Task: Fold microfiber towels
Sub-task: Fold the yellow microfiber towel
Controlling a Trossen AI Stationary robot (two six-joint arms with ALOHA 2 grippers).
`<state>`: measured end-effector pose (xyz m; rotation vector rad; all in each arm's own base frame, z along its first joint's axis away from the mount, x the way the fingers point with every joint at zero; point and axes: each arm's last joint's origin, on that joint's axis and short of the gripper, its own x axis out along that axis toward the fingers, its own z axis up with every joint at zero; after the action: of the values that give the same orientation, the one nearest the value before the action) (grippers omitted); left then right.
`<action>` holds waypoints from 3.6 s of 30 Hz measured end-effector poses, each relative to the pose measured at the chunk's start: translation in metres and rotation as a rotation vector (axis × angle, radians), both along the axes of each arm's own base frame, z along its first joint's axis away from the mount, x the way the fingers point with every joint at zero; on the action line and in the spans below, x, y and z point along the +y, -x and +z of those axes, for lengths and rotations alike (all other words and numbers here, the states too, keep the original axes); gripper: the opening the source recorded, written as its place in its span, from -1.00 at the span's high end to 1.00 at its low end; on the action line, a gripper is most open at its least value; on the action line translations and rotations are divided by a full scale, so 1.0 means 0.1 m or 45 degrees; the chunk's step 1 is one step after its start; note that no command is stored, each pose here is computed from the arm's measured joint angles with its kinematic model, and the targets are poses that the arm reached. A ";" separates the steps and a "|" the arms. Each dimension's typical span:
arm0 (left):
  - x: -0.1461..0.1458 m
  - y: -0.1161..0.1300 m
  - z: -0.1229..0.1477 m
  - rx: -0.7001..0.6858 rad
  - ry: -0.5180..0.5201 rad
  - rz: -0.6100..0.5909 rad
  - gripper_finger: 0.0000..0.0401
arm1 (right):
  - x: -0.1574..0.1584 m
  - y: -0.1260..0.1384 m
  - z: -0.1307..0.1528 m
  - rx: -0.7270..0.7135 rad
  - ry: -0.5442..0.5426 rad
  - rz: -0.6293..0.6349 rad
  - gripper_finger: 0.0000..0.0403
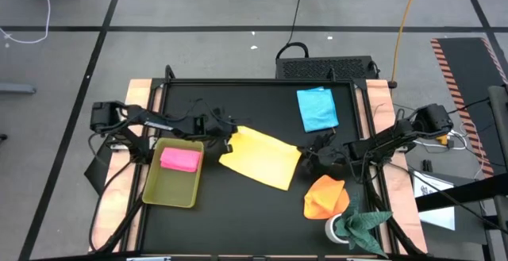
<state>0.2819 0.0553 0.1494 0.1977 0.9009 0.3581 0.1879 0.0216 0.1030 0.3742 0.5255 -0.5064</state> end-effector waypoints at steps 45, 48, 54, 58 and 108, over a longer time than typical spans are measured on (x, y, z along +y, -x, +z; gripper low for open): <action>0.47 -0.18 -0.43 -0.256 0.517 0.237 0.66 | -0.22 0.04 -0.12 0.179 0.045 -0.030 0.99; 0.46 -0.14 -0.34 -0.260 0.512 0.232 0.71 | -0.21 0.06 -0.09 0.161 0.136 -0.097 1.00; 0.37 -0.13 0.05 -0.418 0.490 0.160 0.80 | -0.10 0.01 0.05 0.012 0.148 -0.006 1.00; 0.28 -0.19 0.10 -0.475 0.559 0.025 0.89 | -0.01 -0.09 0.10 -0.106 0.030 0.202 1.00; -0.12 -0.33 -0.23 0.026 0.074 -0.126 0.88 | 0.64 -0.03 0.02 0.080 -0.129 0.431 1.00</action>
<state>0.3144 0.0437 0.1259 0.1920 0.9168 0.2380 0.1913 0.0853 0.1051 0.3575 0.6623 -0.1650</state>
